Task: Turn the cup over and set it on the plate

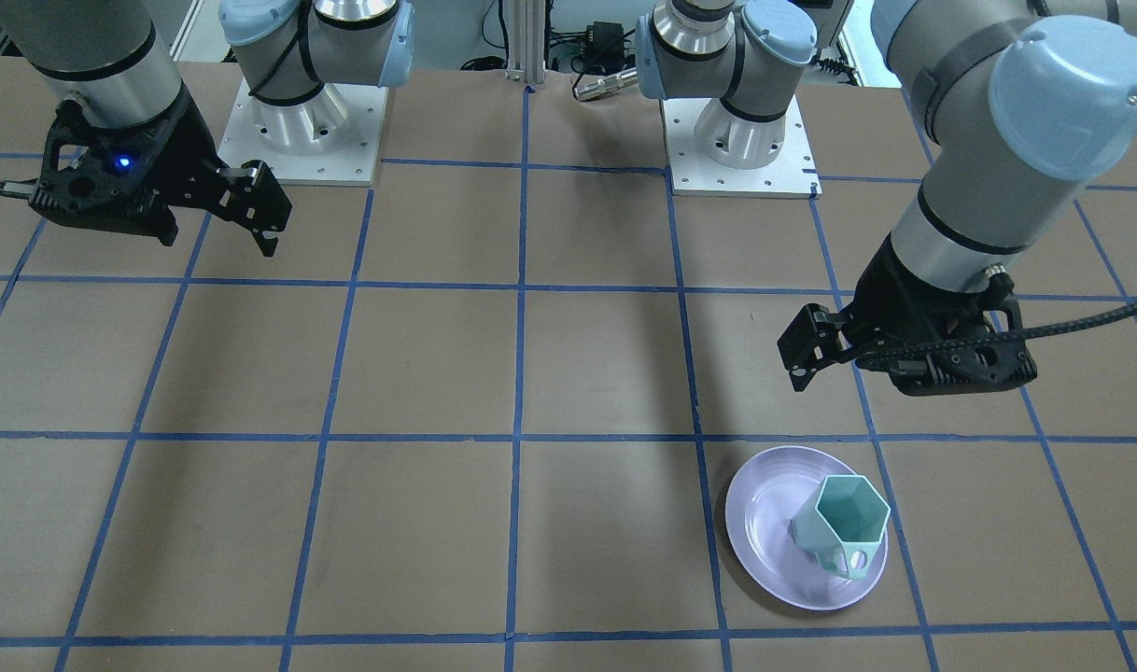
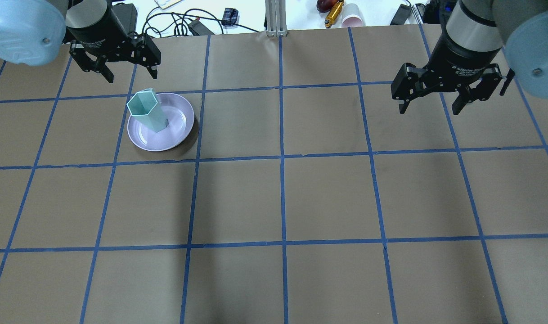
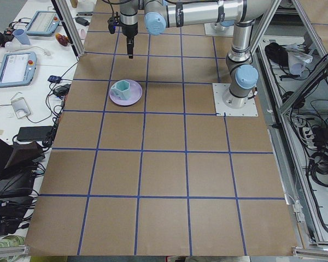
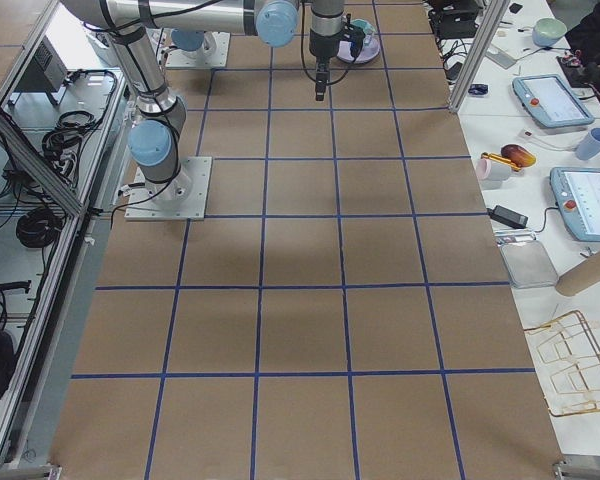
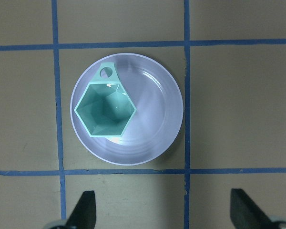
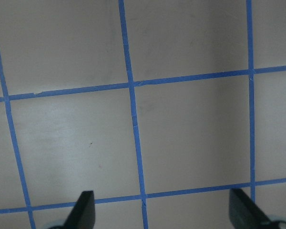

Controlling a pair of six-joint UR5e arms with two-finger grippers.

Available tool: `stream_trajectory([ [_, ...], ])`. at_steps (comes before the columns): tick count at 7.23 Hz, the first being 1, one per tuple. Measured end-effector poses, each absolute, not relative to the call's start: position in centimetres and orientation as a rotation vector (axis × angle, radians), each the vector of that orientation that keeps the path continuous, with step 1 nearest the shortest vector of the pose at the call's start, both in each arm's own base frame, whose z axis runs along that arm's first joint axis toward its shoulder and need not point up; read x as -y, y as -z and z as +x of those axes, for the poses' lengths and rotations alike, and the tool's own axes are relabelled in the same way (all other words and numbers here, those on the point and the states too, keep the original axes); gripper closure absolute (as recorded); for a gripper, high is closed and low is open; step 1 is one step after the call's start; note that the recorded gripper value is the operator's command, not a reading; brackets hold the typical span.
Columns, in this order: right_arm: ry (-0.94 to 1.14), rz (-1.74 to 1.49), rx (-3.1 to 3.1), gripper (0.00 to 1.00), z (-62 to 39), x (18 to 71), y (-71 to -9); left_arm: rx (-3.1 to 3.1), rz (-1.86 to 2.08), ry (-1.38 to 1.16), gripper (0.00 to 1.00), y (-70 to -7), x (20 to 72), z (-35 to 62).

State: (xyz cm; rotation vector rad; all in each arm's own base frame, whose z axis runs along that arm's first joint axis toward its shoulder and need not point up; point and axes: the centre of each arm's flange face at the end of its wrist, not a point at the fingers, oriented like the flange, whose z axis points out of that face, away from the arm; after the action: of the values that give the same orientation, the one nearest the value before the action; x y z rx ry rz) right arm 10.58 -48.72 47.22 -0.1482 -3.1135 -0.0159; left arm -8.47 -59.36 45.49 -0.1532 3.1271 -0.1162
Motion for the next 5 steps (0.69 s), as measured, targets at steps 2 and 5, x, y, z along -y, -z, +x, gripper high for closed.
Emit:
stream_trajectory([
  [2, 0.016, -0.148, 3.114, 0.0, 10.6, 48.7, -47.2, -3.132, -0.225, 0.128, 0.0, -46.5, 58.2, -10.1],
  [5, 0.017, -0.148, 3.114, 0.0, 10.6, 48.7, -47.2, -3.129, -0.166, 0.092, 0.0, -47.2, 57.0, -11.6],
])
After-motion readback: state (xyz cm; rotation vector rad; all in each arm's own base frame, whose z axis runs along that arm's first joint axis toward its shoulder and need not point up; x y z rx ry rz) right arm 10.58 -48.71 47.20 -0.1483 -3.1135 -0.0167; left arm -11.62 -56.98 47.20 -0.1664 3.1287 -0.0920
